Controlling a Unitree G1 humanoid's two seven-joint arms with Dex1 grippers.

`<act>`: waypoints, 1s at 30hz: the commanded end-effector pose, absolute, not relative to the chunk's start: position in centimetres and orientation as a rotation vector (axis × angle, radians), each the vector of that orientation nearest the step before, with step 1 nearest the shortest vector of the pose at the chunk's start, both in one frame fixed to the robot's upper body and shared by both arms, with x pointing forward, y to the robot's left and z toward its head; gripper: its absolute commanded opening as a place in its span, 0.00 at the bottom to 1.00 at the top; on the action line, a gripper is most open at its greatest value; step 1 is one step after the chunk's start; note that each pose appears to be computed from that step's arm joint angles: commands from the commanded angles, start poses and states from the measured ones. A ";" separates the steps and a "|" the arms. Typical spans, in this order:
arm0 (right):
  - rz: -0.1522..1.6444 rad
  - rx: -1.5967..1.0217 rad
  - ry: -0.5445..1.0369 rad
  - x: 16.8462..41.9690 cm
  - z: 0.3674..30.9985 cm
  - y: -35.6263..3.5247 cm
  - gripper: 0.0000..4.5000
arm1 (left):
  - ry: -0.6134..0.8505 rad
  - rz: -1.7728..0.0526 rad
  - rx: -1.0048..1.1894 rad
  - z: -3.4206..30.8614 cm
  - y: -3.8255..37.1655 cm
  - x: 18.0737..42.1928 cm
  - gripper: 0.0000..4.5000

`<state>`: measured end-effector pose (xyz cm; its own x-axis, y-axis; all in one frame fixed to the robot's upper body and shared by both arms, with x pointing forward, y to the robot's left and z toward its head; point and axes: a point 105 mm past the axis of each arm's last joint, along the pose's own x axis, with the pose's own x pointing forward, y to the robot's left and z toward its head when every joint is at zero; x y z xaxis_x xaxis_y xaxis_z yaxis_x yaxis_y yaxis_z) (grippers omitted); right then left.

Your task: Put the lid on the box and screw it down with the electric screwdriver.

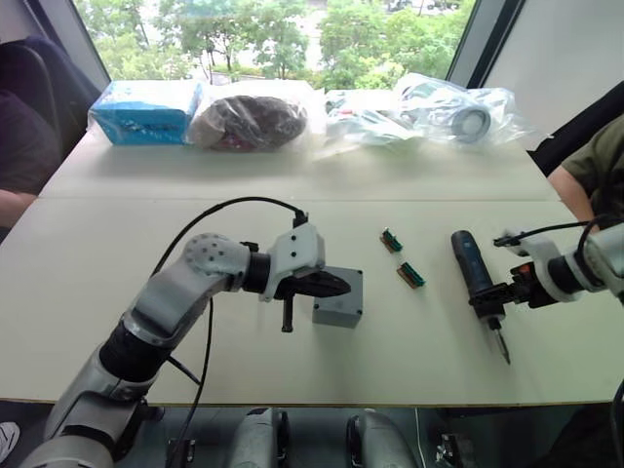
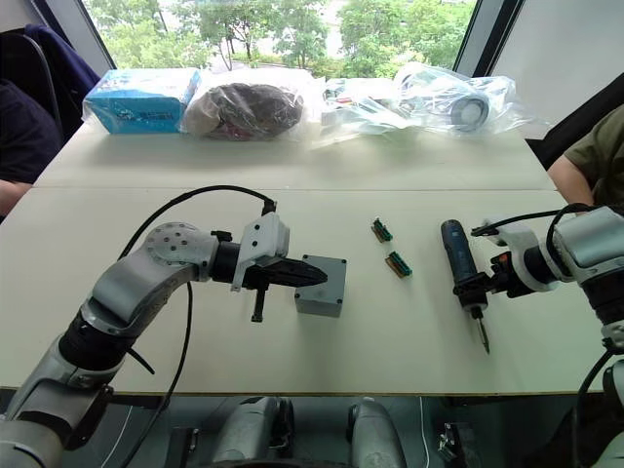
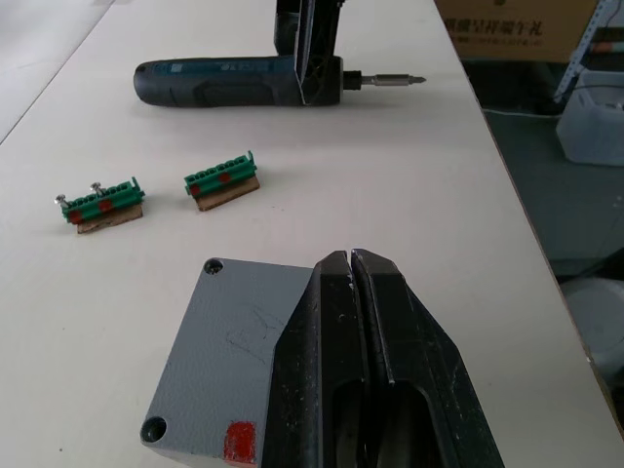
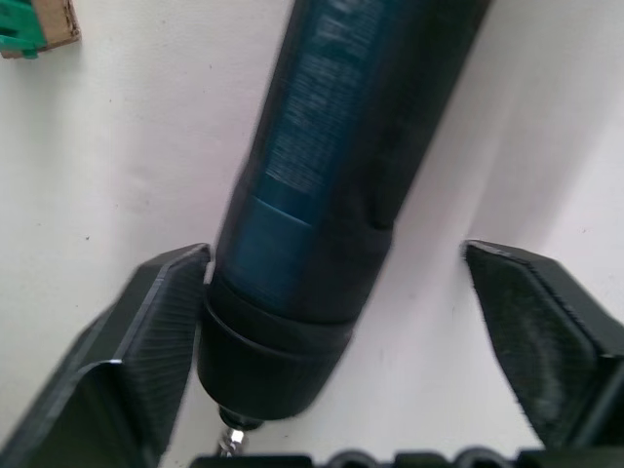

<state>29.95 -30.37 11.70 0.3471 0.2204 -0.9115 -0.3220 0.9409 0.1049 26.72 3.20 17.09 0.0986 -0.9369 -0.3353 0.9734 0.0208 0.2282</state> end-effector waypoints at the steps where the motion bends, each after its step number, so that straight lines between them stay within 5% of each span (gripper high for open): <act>1: 0.383 -0.128 1.180 29.9 11.1 -29.9 0.64 | 0.046 -1.471 0.463 18.2 3.3 26.5 0.00; 4: 0.375 -0.137 1.188 29.8 10.9 -30.0 0.41 | 0.047 -1.460 0.462 18.2 3.4 26.8 0.00; 7: 0.329 -0.163 1.094 31.4 12.2 -30.8 0.40 | 0.051 -1.438 0.458 18.3 3.9 27.4 0.00; 11: 0.260 -0.247 0.744 36.4 18.5 -31.2 0.40 | 0.063 -1.399 0.428 18.5 5.1 28.7 0.00; 15: 0.363 -0.121 0.236 38.7 26.2 -27.0 0.40 | 0.080 -1.395 0.411 18.7 5.9 29.8 0.00; 18: 0.456 0.008 -0.071 37.2 29.7 -23.3 0.40 | 0.103 -1.417 0.412 18.5 6.1 30.1 0.00; 22: 0.603 0.167 -0.245 33.8 30.2 -18.2 0.40 | 0.134 -1.447 0.429 18.2 6.0 30.4 0.00; 30: 0.746 0.243 -0.298 29.6 27.0 -12.0 0.40 | 0.167 -1.495 0.470 17.0 4.6 30.4 0.00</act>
